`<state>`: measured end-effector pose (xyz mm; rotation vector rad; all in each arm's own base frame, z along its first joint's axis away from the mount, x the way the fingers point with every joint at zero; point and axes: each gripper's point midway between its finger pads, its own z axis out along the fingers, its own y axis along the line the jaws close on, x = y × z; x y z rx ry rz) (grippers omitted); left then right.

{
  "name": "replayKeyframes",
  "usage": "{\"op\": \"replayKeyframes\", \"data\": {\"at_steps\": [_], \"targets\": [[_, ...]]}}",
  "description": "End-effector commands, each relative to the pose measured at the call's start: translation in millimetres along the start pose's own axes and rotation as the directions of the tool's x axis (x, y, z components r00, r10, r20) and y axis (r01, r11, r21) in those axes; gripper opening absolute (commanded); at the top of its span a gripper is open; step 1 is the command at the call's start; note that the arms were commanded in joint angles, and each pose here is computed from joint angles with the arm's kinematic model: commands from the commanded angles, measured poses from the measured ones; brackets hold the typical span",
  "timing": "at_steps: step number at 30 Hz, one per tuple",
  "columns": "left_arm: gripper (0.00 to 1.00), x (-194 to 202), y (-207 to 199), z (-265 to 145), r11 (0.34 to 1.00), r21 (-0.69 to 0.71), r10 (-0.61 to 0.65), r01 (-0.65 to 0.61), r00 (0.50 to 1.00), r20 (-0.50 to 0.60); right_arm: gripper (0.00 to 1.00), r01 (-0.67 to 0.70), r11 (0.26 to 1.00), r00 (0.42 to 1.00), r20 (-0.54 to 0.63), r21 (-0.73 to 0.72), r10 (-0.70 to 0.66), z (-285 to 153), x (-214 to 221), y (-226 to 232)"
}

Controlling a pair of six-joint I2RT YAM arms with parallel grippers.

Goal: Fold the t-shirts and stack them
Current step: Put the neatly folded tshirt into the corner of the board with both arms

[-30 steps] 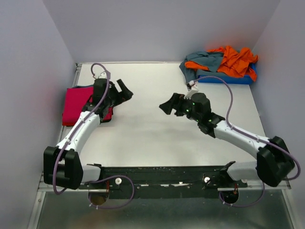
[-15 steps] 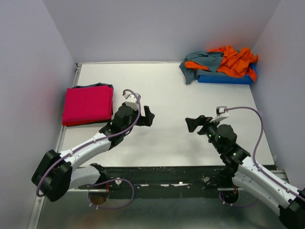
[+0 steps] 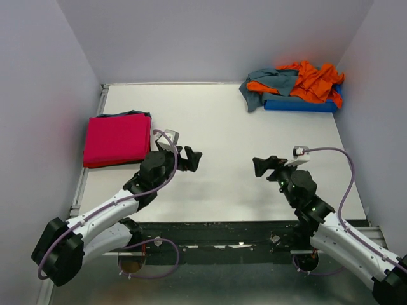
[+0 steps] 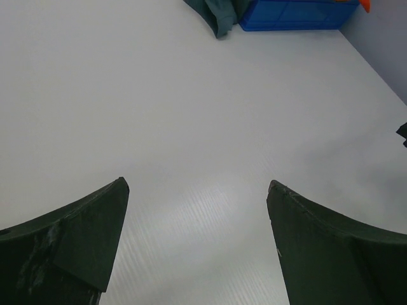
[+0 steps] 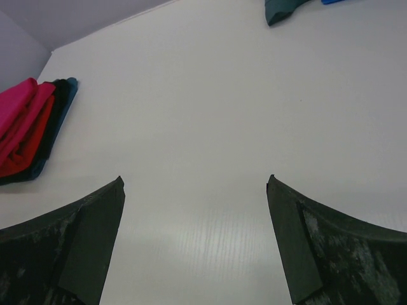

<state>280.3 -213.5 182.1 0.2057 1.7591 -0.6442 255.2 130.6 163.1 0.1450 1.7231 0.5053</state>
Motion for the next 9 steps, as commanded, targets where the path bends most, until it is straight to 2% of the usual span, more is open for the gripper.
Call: {"op": "replayKeyframes", "data": {"at_steps": [1,7,9], "targets": [[0.99,-5.5,-4.1,1.6,0.999,0.027,0.023,-0.024,0.999,0.042,1.00,0.002,0.998,1.000,0.022,0.055,-0.003,0.0,-2.8,-10.7],[0.99,-1.7,-15.9,5.5,0.995,0.091,0.023,-0.025,0.999,0.026,1.00,0.007,1.000,1.000,0.006,0.003,-0.007,0.4,-1.5,-0.6],[0.99,-0.6,-19.8,6.4,0.993,0.113,0.012,-0.014,1.000,0.021,1.00,0.019,0.996,1.000,-0.011,-0.092,-0.020,1.5,0.4,17.3]]}}
